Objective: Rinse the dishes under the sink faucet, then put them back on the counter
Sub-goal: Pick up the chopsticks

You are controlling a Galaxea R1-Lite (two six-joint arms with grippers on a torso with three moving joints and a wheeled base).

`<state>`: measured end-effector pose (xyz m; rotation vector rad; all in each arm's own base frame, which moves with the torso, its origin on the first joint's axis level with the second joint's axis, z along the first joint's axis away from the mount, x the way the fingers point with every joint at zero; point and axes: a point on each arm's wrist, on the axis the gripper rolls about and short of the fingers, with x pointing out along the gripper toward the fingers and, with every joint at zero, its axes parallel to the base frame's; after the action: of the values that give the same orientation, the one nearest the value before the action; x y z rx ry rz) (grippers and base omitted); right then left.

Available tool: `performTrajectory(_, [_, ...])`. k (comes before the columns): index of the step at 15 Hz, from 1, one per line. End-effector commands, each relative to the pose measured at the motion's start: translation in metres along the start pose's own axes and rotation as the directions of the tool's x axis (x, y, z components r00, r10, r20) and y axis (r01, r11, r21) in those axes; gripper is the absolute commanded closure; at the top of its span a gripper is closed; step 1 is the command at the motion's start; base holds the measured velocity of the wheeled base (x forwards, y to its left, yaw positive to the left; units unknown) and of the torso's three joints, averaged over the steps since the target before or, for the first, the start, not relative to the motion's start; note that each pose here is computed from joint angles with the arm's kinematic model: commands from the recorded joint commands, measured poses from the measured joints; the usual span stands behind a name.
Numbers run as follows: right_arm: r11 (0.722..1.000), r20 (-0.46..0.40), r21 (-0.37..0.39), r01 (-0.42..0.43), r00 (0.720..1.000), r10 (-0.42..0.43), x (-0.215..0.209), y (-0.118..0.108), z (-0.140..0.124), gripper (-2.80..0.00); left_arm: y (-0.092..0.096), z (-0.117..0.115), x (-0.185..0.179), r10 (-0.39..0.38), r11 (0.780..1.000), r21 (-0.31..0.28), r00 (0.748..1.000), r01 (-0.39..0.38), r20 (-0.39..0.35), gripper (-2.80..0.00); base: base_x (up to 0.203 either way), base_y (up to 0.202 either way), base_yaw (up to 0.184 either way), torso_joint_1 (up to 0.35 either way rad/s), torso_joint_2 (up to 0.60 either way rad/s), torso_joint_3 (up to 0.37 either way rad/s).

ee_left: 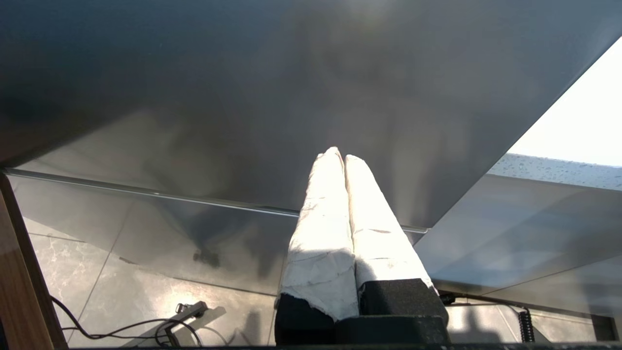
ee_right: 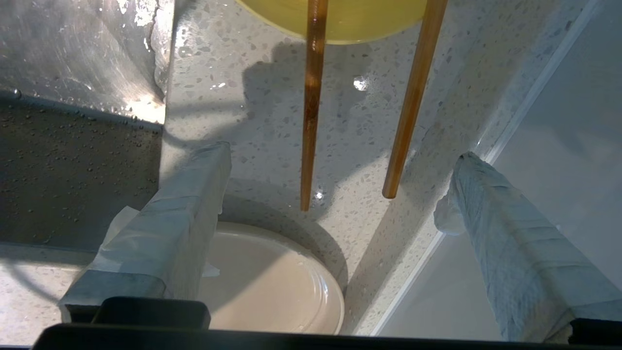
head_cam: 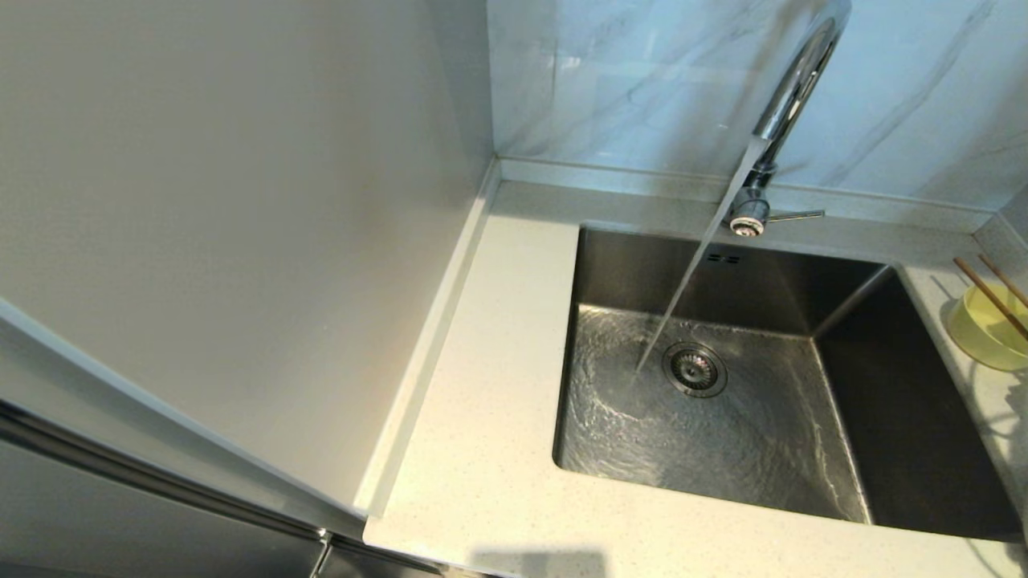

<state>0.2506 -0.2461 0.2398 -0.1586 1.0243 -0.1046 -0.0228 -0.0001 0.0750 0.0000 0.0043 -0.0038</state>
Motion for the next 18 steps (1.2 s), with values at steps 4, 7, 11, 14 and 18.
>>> performTrajectory(4, [1.000,-0.011,-0.001,-0.013,1.000,0.013,0.009,-0.003,0.000,-2.80,0.000,0.000,0.000,0.001,1.000,0.000,1.000,-0.001,0.000,0.00,0.000,0.000,0.000,0.000,0.00,0.000])
performTrajectory(7, [1.000,-0.020,0.001,-0.022,1.000,0.022,0.014,-0.004,-0.001,-2.80,0.000,0.000,0.000,0.001,1.000,0.000,1.000,-0.001,0.000,0.00,0.000,0.000,0.000,0.000,0.00,0.000])
performTrajectory(11, [1.000,-0.021,0.001,-0.029,0.999,0.029,0.017,-0.004,0.000,-2.80,0.000,0.000,0.000,0.001,1.000,0.000,1.000,-0.001,0.000,0.00,0.000,0.000,0.000,0.000,0.00,0.000])
performTrajectory(14, [1.000,-0.015,0.000,-0.028,0.999,0.028,0.023,-0.009,0.003,-2.80,0.000,0.000,0.000,0.001,1.000,0.000,1.000,-0.001,0.000,0.00,0.000,0.000,0.000,0.000,0.00,0.000])
performTrajectory(18, [1.000,-0.003,-0.007,-0.019,1.000,0.019,0.026,-0.013,0.008,-2.80,0.000,0.000,0.000,0.001,1.000,0.000,1.000,-0.001,0.000,0.00,0.000,0.000,0.000,0.000,0.00,0.000])
